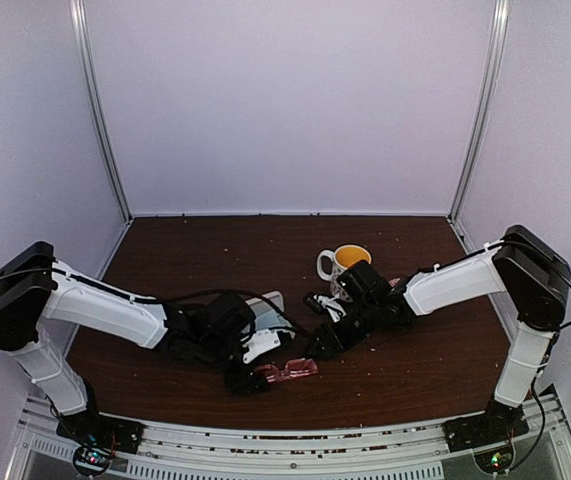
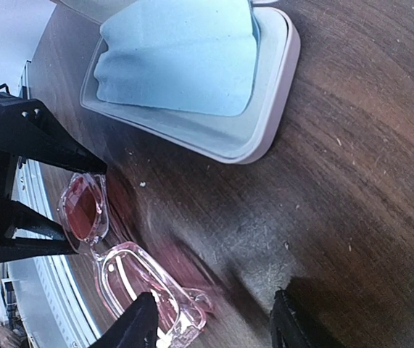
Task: Organize the sunglasses
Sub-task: Pick up the sunglasses from the center of the board.
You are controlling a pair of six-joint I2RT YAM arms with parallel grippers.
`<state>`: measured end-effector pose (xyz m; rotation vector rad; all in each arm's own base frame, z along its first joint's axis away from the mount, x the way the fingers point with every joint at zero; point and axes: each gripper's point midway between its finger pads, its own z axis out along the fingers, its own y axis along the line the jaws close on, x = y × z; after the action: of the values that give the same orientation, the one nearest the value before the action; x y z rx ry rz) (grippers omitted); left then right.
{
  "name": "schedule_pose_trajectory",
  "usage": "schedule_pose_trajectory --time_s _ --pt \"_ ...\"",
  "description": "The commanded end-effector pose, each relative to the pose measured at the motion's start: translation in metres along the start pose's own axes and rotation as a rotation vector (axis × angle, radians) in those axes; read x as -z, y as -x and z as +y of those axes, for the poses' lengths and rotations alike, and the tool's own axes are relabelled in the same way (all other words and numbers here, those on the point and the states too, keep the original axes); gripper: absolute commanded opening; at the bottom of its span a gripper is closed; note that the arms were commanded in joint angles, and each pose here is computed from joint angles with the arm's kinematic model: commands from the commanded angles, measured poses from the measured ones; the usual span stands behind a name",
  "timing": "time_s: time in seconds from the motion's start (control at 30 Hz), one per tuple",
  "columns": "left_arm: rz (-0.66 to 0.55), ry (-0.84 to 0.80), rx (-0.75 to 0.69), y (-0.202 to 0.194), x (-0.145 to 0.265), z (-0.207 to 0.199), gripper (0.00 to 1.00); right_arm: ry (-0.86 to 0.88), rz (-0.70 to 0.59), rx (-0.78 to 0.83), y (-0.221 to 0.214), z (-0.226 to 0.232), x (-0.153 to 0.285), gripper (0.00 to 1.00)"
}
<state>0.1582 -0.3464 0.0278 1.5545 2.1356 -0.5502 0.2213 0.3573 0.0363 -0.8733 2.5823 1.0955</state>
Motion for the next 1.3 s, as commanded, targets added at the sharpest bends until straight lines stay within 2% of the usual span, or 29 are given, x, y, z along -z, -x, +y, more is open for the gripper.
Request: schedule_pose_trajectory --time_s 0.0,0.07,0.4,0.73,1.0,1.27 --pt "0.008 -0.096 0.019 0.006 -0.005 -0.006 0.68 -0.017 0.010 -0.023 -0.009 -0.005 0.004 0.54" --pt "0.034 -0.113 0.026 0.002 -0.009 -0.006 0.68 -0.016 0.011 -0.023 -0.011 -0.005 0.003 0.54" --pt "0.066 -0.177 0.029 0.000 -0.016 -0.013 0.53 -0.007 0.008 -0.027 -0.013 -0.006 0.001 0.54" --pt "0.045 -0.160 0.038 0.007 -0.010 -0.010 0.39 -0.006 0.004 -0.029 -0.013 -0.007 0.000 0.53" --pt "0.002 -0.105 0.038 0.020 0.007 -0.004 0.34 -0.021 -0.009 -0.023 -0.012 -0.006 0.007 0.53" --pt "-0.045 -0.068 0.069 0.031 0.023 0.001 0.31 -0.025 -0.088 -0.004 0.001 0.002 0.031 0.53"
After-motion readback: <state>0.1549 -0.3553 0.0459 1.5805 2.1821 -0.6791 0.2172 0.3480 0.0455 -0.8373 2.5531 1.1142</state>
